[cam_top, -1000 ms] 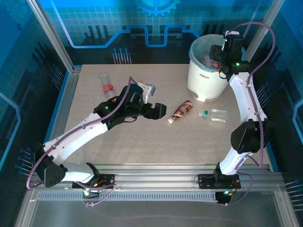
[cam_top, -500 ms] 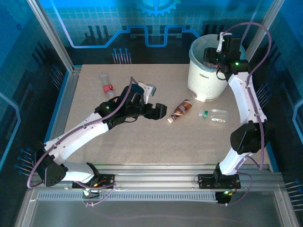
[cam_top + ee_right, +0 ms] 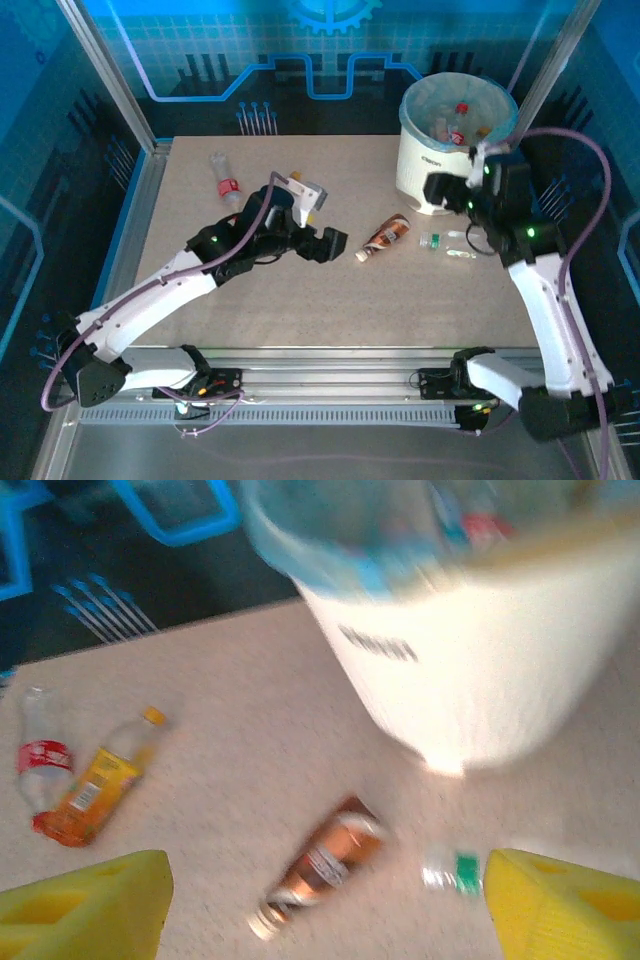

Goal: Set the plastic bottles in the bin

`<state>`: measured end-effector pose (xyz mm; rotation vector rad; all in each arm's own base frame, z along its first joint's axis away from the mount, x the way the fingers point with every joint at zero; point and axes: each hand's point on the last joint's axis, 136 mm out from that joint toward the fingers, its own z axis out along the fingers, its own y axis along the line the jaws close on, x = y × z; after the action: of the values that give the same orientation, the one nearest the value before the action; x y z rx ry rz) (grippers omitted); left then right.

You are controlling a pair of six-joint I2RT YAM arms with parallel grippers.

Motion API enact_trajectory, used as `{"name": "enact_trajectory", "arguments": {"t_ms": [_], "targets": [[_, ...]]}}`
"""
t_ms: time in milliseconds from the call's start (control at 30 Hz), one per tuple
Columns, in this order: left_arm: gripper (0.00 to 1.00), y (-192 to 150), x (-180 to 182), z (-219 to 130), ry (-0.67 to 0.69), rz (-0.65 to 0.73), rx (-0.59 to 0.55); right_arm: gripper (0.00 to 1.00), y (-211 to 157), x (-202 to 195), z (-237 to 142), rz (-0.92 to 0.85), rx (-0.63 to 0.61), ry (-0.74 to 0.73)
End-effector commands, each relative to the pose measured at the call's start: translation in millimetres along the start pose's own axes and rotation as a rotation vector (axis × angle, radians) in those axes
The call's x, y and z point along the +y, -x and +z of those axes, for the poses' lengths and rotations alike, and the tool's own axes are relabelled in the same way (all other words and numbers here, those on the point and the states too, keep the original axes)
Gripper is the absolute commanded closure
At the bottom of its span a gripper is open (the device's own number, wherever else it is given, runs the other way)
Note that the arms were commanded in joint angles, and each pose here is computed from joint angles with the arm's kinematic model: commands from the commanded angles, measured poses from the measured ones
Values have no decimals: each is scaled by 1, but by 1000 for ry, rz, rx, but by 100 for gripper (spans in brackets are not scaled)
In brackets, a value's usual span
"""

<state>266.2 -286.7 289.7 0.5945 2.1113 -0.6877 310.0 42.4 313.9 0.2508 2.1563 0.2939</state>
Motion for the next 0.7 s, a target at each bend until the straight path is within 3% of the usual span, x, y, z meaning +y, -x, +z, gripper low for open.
{"name": "enact_trajectory", "arguments": {"t_ms": [0,167,367,500,667], "targets": [[3,-4,-28,2,-62,207,-19,17,-40,-44,10,206,27,-101],[1,-28,-78,20,-186,463,28,12,-82,-93,18,358,101,-248],[1,-81,-146,28,-422,821,97,6,-114,-129,53,601,227,-350],[1,-97,-164,21,-528,861,114,4,-121,-142,74,706,262,-404],[1,-102,-164,18,-549,886,80,1,-120,-161,91,756,240,-490]]}}
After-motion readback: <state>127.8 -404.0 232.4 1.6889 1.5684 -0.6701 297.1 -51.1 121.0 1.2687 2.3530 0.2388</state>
